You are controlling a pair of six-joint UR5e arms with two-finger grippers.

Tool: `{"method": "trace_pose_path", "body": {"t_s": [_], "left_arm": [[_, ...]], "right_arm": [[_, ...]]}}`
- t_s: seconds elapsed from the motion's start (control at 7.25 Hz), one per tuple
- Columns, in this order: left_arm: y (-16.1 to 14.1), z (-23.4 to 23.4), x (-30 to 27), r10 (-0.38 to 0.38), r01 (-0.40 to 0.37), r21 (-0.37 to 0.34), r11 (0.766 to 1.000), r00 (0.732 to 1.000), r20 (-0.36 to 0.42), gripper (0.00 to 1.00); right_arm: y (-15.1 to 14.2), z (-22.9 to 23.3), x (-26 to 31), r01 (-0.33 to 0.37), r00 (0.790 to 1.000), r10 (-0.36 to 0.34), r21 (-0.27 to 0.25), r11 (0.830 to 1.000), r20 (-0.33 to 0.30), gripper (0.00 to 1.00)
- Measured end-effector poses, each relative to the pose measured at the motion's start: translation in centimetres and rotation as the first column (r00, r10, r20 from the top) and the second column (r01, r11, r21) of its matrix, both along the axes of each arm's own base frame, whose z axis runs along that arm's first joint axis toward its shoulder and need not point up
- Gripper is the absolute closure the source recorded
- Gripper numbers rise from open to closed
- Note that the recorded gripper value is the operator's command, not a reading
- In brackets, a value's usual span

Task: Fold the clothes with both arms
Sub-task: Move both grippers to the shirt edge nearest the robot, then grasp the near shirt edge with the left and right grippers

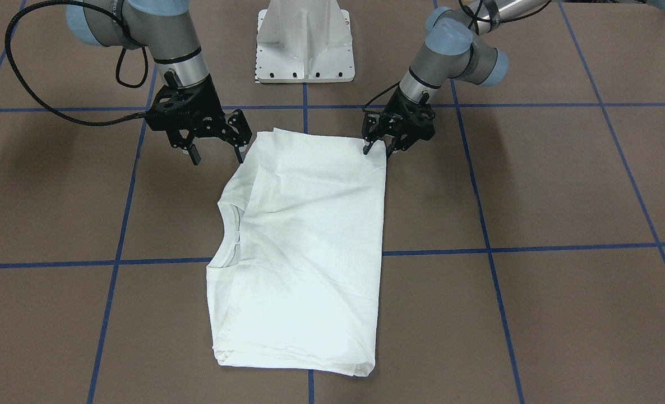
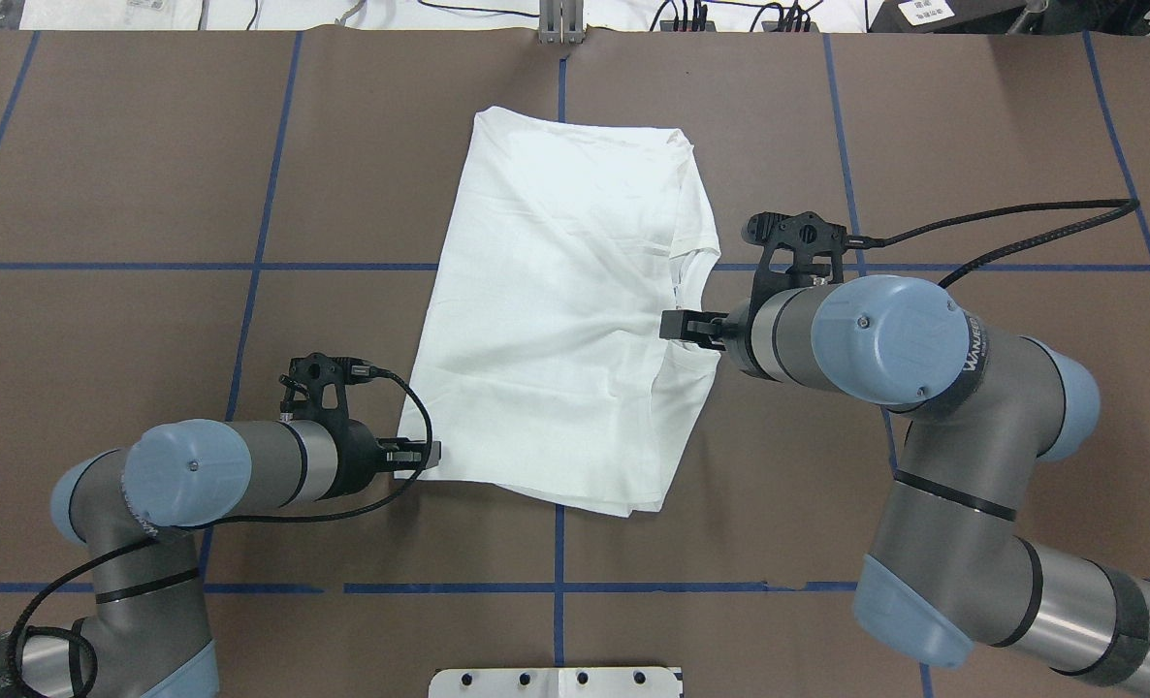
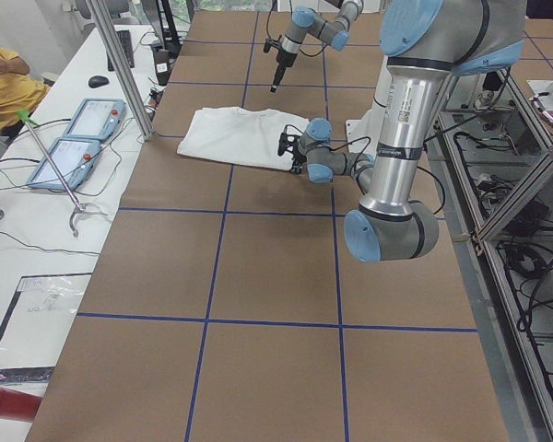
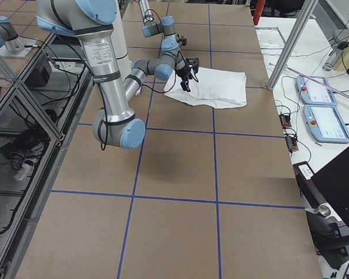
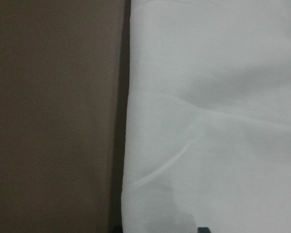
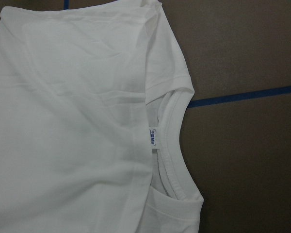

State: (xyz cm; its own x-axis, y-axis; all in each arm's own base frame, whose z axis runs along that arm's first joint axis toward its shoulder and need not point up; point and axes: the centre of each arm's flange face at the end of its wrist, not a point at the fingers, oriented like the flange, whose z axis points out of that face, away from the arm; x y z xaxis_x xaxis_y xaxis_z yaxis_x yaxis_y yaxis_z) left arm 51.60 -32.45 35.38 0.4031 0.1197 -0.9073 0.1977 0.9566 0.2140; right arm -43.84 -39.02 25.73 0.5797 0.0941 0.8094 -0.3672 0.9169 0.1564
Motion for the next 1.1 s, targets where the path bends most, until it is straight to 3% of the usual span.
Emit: {"method": "trace_pose_path", "body": {"t_s": [0.28,0.41,0.55,0.69,0.83,1.1], "left_arm": [[0.2,-0.4,0.0,-0.011,0.011,-0.008,1.000,1.000,-0.011,1.00],[0.2,-0.7,-0.1,-0.019,0.019,-0.013,1.000,1.000,-0.018,1.00],[0.2,-0.8,-0.2,-0.023,0.023,-0.015,1.000,0.999,-0.022,1.00],[0.2,-0.9,-0.3,-0.026,0.025,-0.016,1.000,0.999,-0.024,1.00],[0.2,-1.0,-0.3,-0.028,0.027,-0.016,0.999,0.999,-0.026,1.00],[0.2,-1.2,-0.3,-0.029,0.028,-0.015,0.999,0.999,-0.030,1.00]], "right_arm": [[0.4,0.0,-0.3,-0.007,1.000,0.007,-0.015,1.000,0.007,0.01],[1.1,-0.3,-0.8,-0.040,0.998,0.042,-0.065,0.997,0.035,0.02],[2.3,-0.6,-1.8,-0.092,0.993,0.102,-0.146,0.985,0.065,0.03],[3.8,-0.7,-3.0,-0.142,0.984,0.164,-0.240,0.960,0.072,0.04],[5.4,-0.6,-4.4,-0.185,0.974,0.218,-0.336,0.924,0.064,0.09],[8.2,-0.4,-7.1,-0.248,0.955,0.296,-0.480,0.841,0.027,0.12]]}}
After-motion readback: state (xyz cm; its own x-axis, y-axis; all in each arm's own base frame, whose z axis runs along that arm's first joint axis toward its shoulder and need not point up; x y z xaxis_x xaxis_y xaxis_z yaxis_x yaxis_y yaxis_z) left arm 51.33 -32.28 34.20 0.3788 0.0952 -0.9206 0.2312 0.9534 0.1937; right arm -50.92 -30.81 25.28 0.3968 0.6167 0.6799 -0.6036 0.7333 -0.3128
